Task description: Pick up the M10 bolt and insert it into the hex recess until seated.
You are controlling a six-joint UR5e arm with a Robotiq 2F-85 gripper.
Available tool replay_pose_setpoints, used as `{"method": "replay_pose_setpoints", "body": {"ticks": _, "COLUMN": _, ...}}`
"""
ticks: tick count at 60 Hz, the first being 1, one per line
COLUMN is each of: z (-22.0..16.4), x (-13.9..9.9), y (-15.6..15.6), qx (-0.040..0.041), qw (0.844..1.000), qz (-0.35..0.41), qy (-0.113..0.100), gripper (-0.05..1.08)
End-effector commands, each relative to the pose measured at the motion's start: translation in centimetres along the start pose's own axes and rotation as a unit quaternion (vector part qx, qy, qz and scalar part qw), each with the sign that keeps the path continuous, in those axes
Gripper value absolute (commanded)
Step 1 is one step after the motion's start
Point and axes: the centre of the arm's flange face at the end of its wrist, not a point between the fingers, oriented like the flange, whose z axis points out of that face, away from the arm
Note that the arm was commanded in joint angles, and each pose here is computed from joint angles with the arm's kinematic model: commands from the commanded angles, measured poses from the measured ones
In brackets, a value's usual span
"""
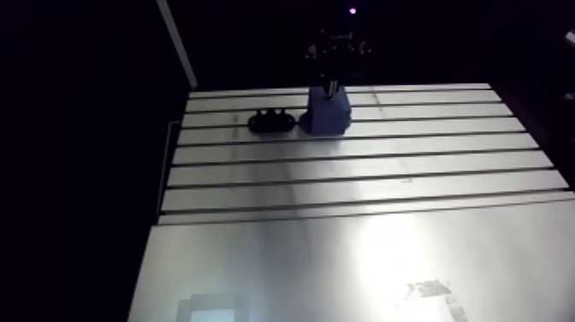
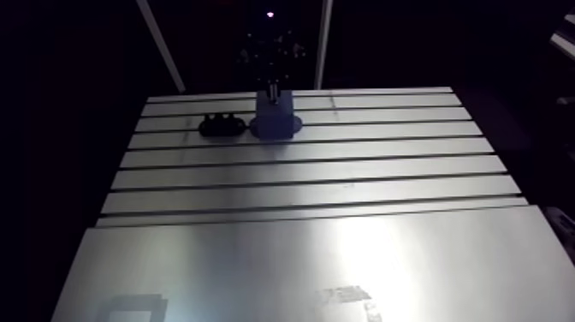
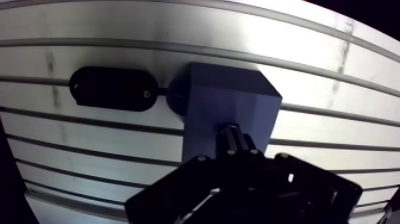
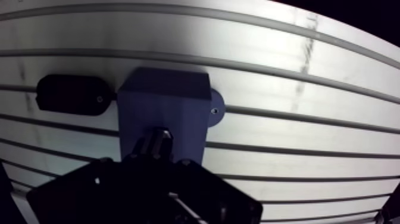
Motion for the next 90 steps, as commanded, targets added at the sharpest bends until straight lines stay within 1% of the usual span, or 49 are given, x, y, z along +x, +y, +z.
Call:
{"method": "replay_pose_setpoints", "body": {"ticks": 1, "z": 0.13, "x": -0.06, "y": 0.0, "qx": 0.0002, "qw": 1.0, "qz": 0.0, "qy": -0.001, "gripper": 1.08}}
{"method": "replay_pose_setpoints", "body": {"ticks": 72, "z": 0.71, "x": -0.37, "y": -0.17, "qx": 0.0015, "qw": 1.0, "qz": -0.003, "qy": -0.007, "gripper": 1.08}}
{"method": "replay_pose_setpoints", "body": {"ticks": 90, "z": 0.69, "x": -0.36, "y": -0.15, "qx": 0.0006, "qw": 1.0, "qz": -0.009, "qy": -0.007, "gripper": 1.08}}
